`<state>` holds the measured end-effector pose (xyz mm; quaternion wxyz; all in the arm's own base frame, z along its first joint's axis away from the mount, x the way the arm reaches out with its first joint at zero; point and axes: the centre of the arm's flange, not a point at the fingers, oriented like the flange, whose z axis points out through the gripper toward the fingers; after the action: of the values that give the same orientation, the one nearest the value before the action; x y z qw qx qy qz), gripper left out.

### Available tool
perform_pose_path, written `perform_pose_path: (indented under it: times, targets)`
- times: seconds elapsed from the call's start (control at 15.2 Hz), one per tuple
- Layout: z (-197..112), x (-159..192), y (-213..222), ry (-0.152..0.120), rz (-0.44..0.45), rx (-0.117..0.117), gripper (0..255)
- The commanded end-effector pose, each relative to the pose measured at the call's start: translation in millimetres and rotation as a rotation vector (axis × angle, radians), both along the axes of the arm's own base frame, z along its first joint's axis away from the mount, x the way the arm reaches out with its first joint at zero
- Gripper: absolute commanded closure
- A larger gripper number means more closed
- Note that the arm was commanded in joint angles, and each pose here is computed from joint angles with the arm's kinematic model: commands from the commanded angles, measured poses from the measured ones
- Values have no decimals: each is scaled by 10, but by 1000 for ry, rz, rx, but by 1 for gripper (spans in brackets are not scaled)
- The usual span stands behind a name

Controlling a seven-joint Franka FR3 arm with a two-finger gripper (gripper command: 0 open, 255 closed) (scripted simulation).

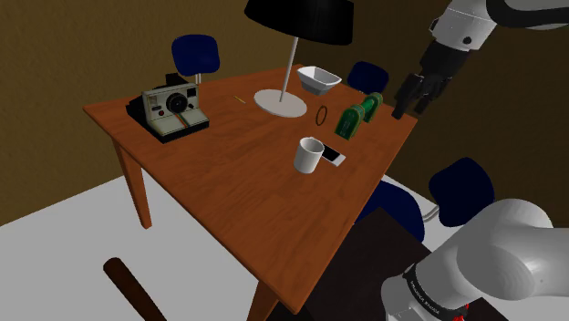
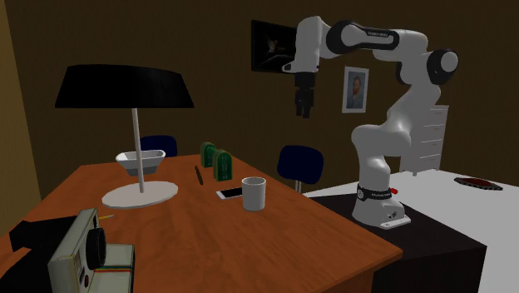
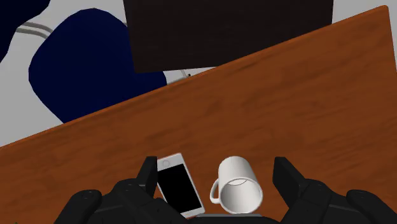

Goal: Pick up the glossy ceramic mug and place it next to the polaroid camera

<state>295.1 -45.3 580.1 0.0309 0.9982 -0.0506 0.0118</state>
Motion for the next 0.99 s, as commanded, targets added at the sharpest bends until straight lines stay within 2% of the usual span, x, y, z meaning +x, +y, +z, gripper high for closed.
perform_pose_path:
  times: [0.0, 0.92]
  targets:
    - [0, 0, 0, 0, 0, 0, 0]
    - [-1349, 1042, 537, -75, 26, -13, 0]
